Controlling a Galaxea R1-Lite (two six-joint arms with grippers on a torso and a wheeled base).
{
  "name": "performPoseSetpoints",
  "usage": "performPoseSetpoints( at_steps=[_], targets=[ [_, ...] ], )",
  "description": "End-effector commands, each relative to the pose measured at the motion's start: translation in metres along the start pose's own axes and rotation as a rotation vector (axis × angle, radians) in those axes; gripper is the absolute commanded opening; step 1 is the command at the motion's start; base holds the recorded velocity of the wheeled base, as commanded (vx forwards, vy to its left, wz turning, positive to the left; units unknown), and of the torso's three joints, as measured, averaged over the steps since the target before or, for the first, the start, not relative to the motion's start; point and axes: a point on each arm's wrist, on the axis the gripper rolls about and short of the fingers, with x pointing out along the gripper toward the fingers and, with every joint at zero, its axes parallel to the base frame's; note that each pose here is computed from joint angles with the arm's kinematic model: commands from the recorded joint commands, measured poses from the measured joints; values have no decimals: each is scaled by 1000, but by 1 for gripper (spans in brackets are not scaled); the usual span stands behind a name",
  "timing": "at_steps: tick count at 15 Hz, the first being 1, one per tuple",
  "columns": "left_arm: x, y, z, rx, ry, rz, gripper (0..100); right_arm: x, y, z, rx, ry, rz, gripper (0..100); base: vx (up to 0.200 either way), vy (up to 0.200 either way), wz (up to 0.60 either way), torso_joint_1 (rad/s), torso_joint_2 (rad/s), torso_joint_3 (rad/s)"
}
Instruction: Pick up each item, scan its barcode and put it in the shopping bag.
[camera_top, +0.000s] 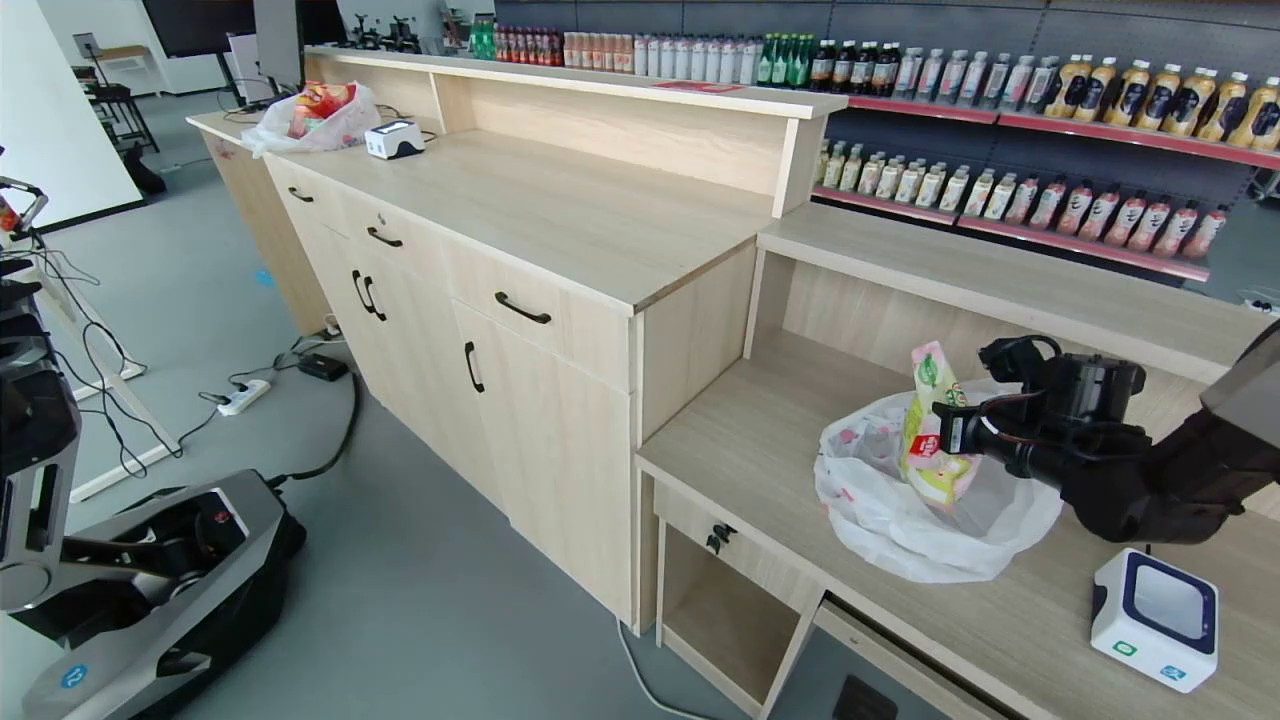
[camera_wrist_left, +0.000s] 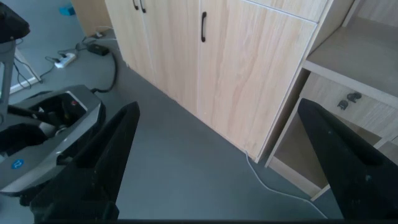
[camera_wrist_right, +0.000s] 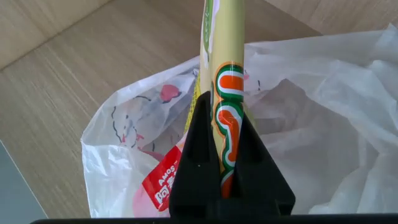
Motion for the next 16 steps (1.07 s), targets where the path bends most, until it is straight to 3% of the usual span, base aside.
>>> performPoseSetpoints(
  at_steps=[1,12,13,16],
  targets=[
    [0,0,0,0,0,1,100,7,0,-12,4,24,3,0,0,0,0,0,0,0],
    [0,0,0,0,0,1,100,6,-21,-35,28,86,-46,0,0,0,0,0,0,0],
    [0,0,0,0,0,1,100,5,-24,-37,33,93,-52,100,0,0,0,0,0,0],
    [0,0,0,0,0,1,100,3,-27,-33,34,84,-59,100,0,0,0,0,0,0]
  ],
)
